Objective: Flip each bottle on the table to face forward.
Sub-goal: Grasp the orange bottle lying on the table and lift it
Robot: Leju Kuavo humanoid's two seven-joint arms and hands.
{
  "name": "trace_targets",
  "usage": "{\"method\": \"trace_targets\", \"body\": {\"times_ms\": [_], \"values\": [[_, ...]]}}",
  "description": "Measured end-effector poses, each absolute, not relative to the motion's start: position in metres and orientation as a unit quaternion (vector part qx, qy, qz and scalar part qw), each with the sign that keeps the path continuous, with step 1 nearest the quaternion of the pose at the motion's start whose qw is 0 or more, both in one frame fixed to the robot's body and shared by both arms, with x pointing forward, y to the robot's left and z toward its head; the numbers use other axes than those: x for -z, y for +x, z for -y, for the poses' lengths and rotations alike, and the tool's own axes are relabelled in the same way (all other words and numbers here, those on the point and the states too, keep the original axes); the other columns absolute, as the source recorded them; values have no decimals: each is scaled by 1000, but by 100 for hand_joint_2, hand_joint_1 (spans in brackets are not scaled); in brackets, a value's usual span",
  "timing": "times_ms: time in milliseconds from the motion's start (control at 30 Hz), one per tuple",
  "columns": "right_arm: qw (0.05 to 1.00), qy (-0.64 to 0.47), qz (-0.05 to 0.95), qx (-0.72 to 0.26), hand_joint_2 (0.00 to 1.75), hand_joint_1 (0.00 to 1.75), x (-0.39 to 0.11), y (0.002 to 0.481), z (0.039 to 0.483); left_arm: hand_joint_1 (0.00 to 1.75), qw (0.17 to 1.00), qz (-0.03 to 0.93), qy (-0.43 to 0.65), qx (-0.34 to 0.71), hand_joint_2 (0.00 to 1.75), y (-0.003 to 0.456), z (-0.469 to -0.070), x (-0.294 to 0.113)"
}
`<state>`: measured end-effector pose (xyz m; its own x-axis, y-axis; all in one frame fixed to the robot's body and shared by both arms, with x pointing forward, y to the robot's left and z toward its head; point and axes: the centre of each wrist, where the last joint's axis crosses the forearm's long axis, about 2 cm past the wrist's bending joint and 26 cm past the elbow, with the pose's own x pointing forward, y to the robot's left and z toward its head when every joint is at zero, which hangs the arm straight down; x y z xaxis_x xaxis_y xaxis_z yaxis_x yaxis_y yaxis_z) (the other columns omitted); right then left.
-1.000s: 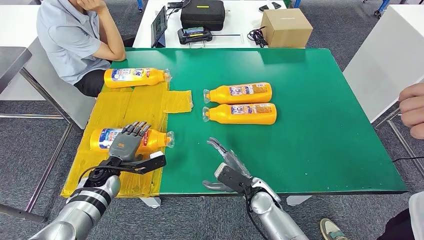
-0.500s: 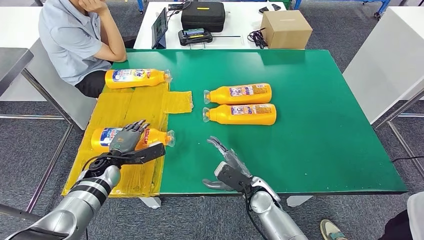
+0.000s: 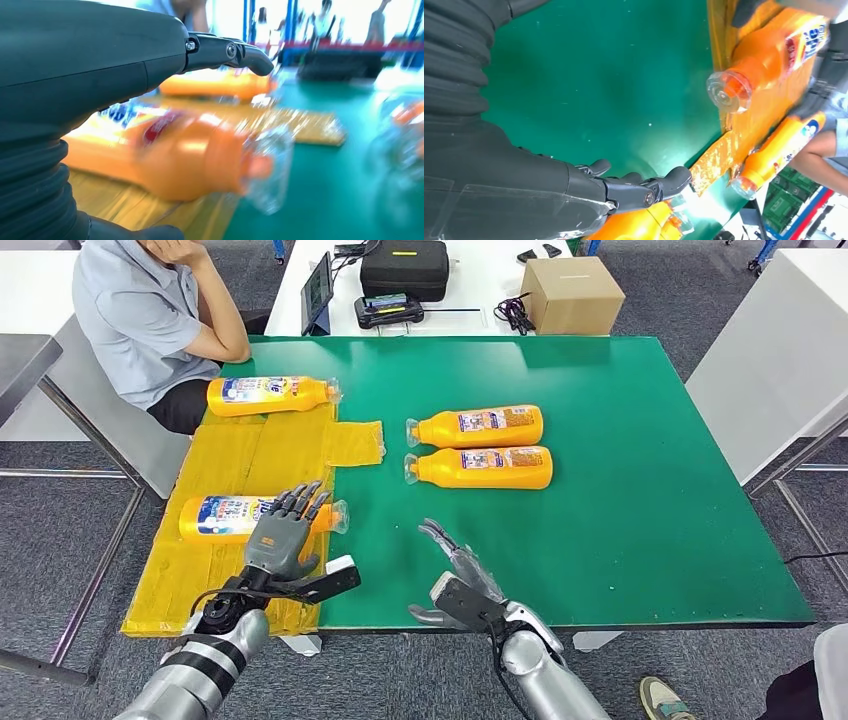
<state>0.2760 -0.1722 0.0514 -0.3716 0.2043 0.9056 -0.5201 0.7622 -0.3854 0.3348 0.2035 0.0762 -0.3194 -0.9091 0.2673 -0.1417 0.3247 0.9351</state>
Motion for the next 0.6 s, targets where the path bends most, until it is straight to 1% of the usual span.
{"method": "trace_targets", "body": {"times_ms": [167,500,600], "values": [[554,99,759,-327,175,0,-48,272,173,0,401,714,394,417,175,321,-191,-83],[557,99,758,-325,175,0,-46,269,173,0,385,729,393,408,175,314,-184,-88],[555,92,761,-324,175,0,-46,269,174,0,355,734,411,407,175,310,-182,-90]]}}
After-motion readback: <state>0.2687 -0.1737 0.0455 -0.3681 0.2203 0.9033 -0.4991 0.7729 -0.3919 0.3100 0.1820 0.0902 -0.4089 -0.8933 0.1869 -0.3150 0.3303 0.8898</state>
